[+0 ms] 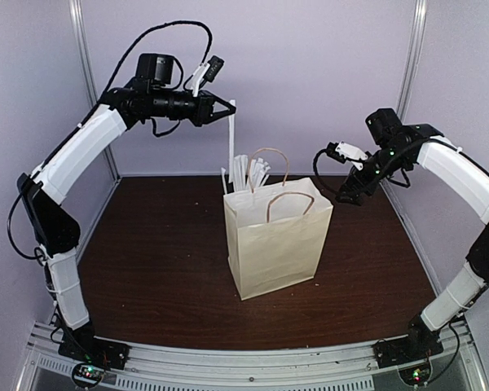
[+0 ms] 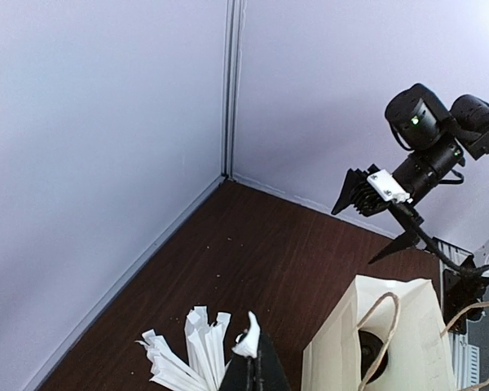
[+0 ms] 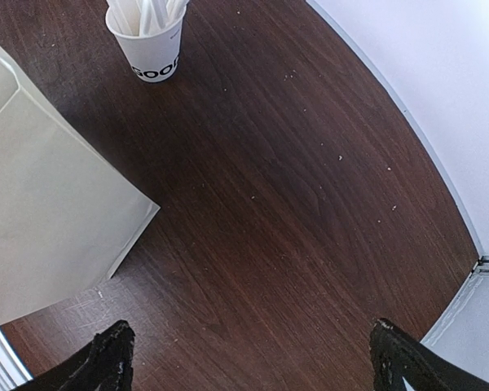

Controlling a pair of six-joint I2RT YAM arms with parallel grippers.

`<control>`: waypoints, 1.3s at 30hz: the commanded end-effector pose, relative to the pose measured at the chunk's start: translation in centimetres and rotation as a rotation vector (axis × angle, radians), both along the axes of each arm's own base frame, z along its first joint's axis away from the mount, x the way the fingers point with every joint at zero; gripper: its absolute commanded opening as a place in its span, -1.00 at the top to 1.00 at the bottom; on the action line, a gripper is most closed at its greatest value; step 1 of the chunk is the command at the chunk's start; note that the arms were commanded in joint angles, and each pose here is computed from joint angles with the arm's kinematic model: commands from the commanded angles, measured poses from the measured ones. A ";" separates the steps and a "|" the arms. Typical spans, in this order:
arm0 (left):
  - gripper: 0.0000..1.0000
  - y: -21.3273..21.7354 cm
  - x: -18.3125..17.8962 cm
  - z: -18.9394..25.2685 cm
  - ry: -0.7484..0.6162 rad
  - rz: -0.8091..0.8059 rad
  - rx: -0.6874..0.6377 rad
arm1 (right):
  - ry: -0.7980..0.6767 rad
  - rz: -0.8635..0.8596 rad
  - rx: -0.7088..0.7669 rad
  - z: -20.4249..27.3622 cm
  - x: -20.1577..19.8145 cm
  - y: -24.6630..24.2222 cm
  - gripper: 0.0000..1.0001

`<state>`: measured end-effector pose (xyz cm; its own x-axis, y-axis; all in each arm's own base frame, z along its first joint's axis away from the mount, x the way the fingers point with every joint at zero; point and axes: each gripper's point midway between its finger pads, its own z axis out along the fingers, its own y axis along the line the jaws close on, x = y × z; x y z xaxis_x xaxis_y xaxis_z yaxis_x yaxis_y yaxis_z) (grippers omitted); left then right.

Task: Pack the takeout coffee

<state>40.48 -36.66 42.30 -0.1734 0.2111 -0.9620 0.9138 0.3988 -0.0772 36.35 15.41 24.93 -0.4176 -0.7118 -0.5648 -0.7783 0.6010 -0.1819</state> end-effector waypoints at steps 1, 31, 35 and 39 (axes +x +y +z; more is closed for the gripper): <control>1.00 1.6 -1.7 4.9 -0.117 0.011 -0.062 | -0.027 -0.011 0.024 0.8 -0.2 -0.3 -1.00; 1.00 -1.2 -13.0 3.0 0.147 -0.148 -0.223 | -0.153 -0.044 0.017 5.2 -3.1 -2.5 -1.00; 0.06 -1.5 -12.0 -0.3 0.242 -0.098 -0.136 | -0.163 -0.047 0.005 5.5 -3.8 -2.9 -1.00; -0.96 -0.4 -12.6 0.9 0.197 -0.077 -0.124 | -0.218 -0.168 0.008 6.6 -2.8 -4.4 -1.00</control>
